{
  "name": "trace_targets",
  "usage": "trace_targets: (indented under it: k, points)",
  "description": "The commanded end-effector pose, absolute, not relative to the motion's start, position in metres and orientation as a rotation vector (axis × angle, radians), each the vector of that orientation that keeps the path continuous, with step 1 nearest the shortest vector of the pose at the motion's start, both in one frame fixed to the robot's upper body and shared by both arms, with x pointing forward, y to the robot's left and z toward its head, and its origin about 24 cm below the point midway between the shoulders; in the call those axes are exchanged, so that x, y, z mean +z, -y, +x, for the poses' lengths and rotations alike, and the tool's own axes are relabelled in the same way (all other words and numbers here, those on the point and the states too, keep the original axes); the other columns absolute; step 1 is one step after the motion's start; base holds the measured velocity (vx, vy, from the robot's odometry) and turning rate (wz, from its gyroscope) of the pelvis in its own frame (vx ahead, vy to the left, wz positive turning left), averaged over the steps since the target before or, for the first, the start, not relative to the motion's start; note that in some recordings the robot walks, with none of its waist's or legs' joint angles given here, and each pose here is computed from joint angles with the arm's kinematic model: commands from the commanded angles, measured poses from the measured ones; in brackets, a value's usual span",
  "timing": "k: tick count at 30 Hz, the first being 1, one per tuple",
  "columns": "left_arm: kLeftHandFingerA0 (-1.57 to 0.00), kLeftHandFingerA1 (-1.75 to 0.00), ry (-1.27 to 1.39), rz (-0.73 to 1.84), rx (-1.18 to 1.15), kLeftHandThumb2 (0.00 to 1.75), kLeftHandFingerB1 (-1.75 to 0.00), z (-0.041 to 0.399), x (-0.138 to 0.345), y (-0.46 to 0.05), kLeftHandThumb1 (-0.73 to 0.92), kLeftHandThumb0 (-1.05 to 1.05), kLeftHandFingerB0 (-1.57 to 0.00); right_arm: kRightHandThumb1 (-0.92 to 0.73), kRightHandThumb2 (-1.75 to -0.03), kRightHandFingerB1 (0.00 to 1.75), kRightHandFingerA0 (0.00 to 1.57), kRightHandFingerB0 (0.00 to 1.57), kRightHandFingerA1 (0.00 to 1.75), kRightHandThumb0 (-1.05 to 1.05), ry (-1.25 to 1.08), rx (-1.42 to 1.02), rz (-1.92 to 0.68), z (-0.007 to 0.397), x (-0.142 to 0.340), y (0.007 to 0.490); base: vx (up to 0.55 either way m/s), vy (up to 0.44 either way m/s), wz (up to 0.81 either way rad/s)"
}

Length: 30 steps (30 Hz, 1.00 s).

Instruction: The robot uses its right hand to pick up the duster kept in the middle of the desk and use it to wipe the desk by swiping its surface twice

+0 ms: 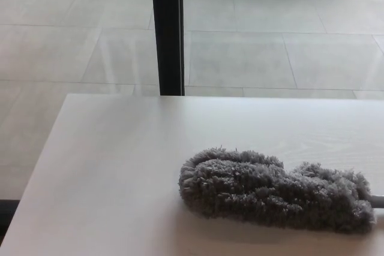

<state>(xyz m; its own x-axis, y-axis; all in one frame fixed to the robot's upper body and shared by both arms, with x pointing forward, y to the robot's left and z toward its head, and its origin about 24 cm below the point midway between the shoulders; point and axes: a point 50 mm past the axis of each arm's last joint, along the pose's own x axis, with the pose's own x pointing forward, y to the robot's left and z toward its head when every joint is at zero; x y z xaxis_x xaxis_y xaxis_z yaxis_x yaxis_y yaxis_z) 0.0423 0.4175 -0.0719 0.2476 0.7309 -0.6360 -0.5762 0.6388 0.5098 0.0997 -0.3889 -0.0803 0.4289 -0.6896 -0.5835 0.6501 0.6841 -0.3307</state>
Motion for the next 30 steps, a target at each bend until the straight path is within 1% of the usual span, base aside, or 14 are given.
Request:
trace_targets:
  k: [1,6,8,9,10,11,12,19,20,21,23,25,27,30]
  points:
    - [-1.02,-1.42,-0.872,0.146,1.038,0.68,-0.56,0.044,-0.06,-0.43,0.35,-0.56,-0.65,-0.49,-0.85,0.23,0.1,0.05,0.52,-0.76,-0.486,-0.987,0.111,0.113,-0.047,0.419,0.0,0.0,0.0]
    - [-1.06,-1.33,-0.865,0.156,1.032,0.7,-0.58,0.048,-0.059,-0.43,0.34,-0.55,-0.65,-0.59,-0.94,0.02,0.13,0.0,0.57,-1.01,-0.21,-0.913,0.049,0.168,0.012,0.437,0.0,0.0,0.0]
    - [-1.12,-1.42,-0.857,0.148,1.033,0.69,-0.59,0.05,-0.059,-0.43,0.35,-0.58,-0.69,-0.66,-1.05,0.07,0.0,0.0,0.1,-1.05,-0.15,-0.811,-0.068,0.188,0.036,0.438,0.0,0.0,0.0]
    - [-1.12,-1.42,-0.855,0.146,1.033,0.69,-0.59,0.051,-0.06,-0.43,0.35,-0.58,-0.69,-0.66,-1.05,0.07,0.0,0.0,0.1,-1.05,-0.14,-0.794,-0.086,0.191,0.04,0.438,0.0,0.0,0.0]
    - [-1.11,-1.45,-0.856,0.137,1.027,0.7,-0.58,0.051,-0.06,-0.429,0.34,-0.57,-0.66,-0.8,-0.66,0.0,0.0,0.0,0.14,-1.05,-0.092,-0.751,-0.112,0.207,0.057,0.436,0.0,0.0,0.0]
    - [-1.1,-1.44,-0.861,0.14,1.015,0.68,-0.56,0.05,-0.06,-0.429,0.36,-0.59,-0.65,-0.7,-1.02,0.0,0.0,0.0,0.04,-1.04,-0.033,-0.706,-0.148,0.223,0.073,0.432,0.0,0.0,0.0]
    - [-1.08,-1.4,-0.864,0.15,1.007,0.69,-0.57,0.05,-0.06,-0.429,0.36,-0.6,-0.65,-0.83,-0.72,0.0,0.0,0.0,0.0,-1.05,-0.013,-0.662,-0.232,0.236,0.087,0.426,0.0,0.0,0.0]
    - [-1.05,-1.36,-0.874,0.136,1.022,0.7,-0.58,0.046,-0.063,-0.427,0.35,-0.59,-0.67,-0.83,-0.89,0.0,0.0,0.0,0.0,-1.05,0.22,-0.435,-0.697,0.285,0.151,0.368,0.0,0.0,0.0]
    - [-1.07,-1.36,-0.873,0.139,1.021,0.7,-0.58,0.046,-0.063,-0.427,0.35,-0.59,-0.68,-0.84,-0.68,0.0,0.0,0.0,0.0,-1.05,0.262,-0.384,-0.695,0.288,0.157,0.359,0.0,0.0,0.0]
    - [-1.03,-1.37,-0.868,0.134,1.025,0.69,-0.59,0.047,-0.064,-0.426,0.34,-0.58,-0.69,-0.6,-1.04,0.15,0.0,0.0,0.23,-1.03,0.332,-0.26,-0.669,0.293,0.165,0.34,0.0,0.0,0.0]
    - [-1.03,-1.37,-0.865,0.13,1.028,0.69,-0.59,0.046,-0.064,-0.426,0.34,-0.58,-0.69,-0.6,-1.04,0.15,0.0,0.0,0.23,-1.03,0.354,-0.213,-0.661,0.294,0.168,0.332,0.0,0.0,0.0]
    - [-1.0,-1.28,-0.869,0.155,1.013,0.71,-0.58,0.048,-0.063,-0.427,0.33,-0.56,-0.67,-0.61,-0.98,0.1,0.0,0.0,0.04,-1.04,0.377,-0.047,-0.759,0.298,0.171,0.301,0.0,0.0,0.0]
    - [-1.09,-1.37,-0.87,0.142,1.003,0.7,-0.57,0.049,-0.062,-0.427,0.35,-0.61,-0.67,-0.56,-0.58,0.27,0.0,0.11,0.3,-0.72,0.373,0.048,-0.771,0.302,0.161,0.279,0.0,0.0,0.0]
    - [-1.09,-1.39,-0.871,0.142,0.995,0.7,-0.57,0.05,-0.062,-0.428,0.36,-0.6,-0.66,-0.58,-0.58,0.27,0.0,0.13,0.34,-0.73,0.363,0.086,-0.801,0.305,0.15,0.269,0.0,0.0,0.0]
